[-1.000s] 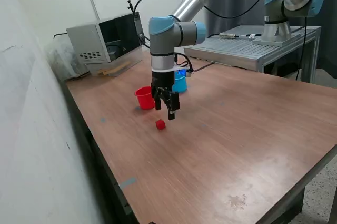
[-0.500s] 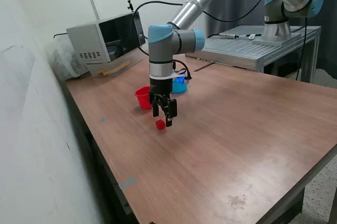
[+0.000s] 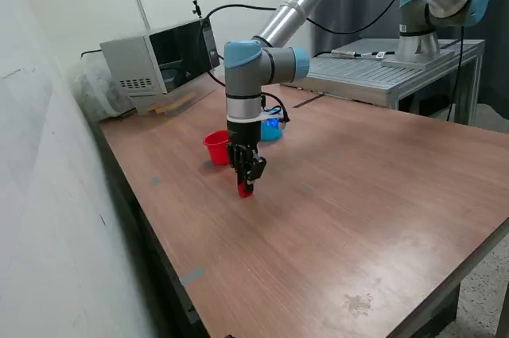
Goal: Place red objects in the red bin, and blue objects in the blue bin.
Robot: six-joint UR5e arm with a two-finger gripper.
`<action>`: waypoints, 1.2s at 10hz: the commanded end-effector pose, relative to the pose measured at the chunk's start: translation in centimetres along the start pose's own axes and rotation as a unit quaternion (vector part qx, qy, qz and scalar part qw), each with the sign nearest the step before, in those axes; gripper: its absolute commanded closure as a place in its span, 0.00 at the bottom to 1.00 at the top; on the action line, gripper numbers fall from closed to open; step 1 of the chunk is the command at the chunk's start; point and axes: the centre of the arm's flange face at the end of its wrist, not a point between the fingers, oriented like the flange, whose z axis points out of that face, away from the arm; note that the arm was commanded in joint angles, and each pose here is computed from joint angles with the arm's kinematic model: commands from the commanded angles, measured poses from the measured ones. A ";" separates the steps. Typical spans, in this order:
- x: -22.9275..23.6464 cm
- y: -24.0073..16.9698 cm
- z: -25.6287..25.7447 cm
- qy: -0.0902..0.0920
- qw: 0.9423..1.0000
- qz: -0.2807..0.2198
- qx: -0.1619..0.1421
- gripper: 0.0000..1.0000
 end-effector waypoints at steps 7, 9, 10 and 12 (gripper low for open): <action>-0.8 -1.9 -17.8 -0.017 0.999 -0.018 -0.043 1.00; -2.2 -3.7 -21.3 -0.020 0.999 -0.009 -0.042 1.00; -6.3 -3.9 -20.5 -0.027 0.999 0.017 -0.030 1.00; -14.0 -4.7 -18.6 -0.036 0.997 0.067 -0.007 1.00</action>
